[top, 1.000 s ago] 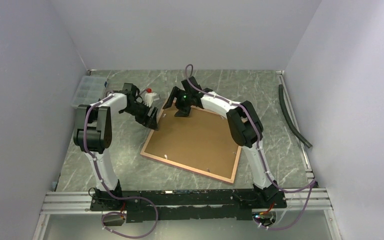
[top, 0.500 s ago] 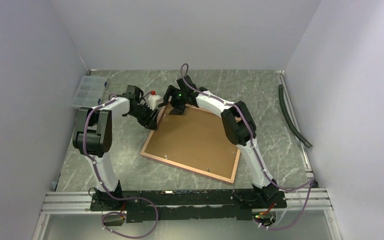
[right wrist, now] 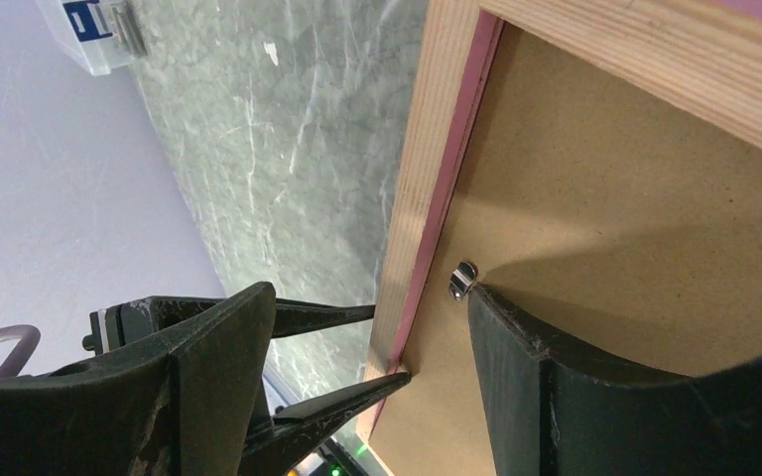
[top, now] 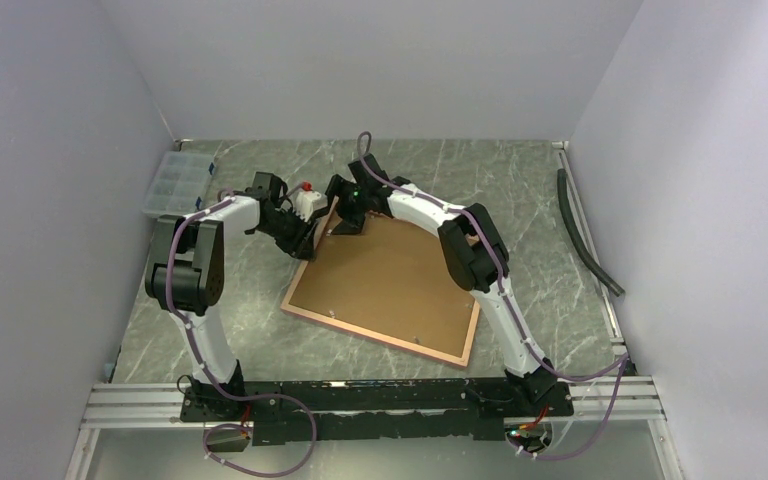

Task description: Put the photo into the frame

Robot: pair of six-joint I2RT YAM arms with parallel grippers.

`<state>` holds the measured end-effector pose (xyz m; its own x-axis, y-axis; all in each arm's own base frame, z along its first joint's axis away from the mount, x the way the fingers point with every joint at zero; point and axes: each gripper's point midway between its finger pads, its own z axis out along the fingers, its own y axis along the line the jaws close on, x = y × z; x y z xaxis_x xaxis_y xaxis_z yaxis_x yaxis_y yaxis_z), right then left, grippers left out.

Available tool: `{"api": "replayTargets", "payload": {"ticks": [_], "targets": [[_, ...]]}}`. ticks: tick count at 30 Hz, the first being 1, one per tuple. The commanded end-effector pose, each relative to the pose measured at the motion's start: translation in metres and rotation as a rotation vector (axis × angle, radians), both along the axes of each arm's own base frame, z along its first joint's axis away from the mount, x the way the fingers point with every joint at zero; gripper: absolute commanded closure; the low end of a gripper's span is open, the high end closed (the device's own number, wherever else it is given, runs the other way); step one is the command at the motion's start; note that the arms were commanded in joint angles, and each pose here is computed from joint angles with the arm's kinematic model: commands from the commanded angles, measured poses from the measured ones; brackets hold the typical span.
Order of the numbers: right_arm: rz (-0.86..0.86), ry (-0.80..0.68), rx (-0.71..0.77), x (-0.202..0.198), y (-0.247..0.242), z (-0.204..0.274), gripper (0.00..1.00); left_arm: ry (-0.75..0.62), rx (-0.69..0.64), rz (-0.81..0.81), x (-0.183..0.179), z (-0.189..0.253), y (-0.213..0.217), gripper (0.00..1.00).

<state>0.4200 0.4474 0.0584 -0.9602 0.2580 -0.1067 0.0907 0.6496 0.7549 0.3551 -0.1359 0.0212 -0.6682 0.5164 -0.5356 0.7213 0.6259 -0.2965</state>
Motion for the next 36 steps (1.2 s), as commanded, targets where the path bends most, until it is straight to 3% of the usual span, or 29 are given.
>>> {"api": "replayTargets", "payload": {"ticks": [1, 36], "targets": [[0.011, 0.057, -0.01, -0.016, 0.001, -0.008, 0.25, 0.145, 0.101, -0.009, -0.039, -0.037, 0.015, 0.57], [0.067, 0.019, 0.056, -0.007, 0.023, -0.012, 0.25, 0.153, 0.068, -0.027, -0.039, -0.032, 0.006, 0.65]]}}
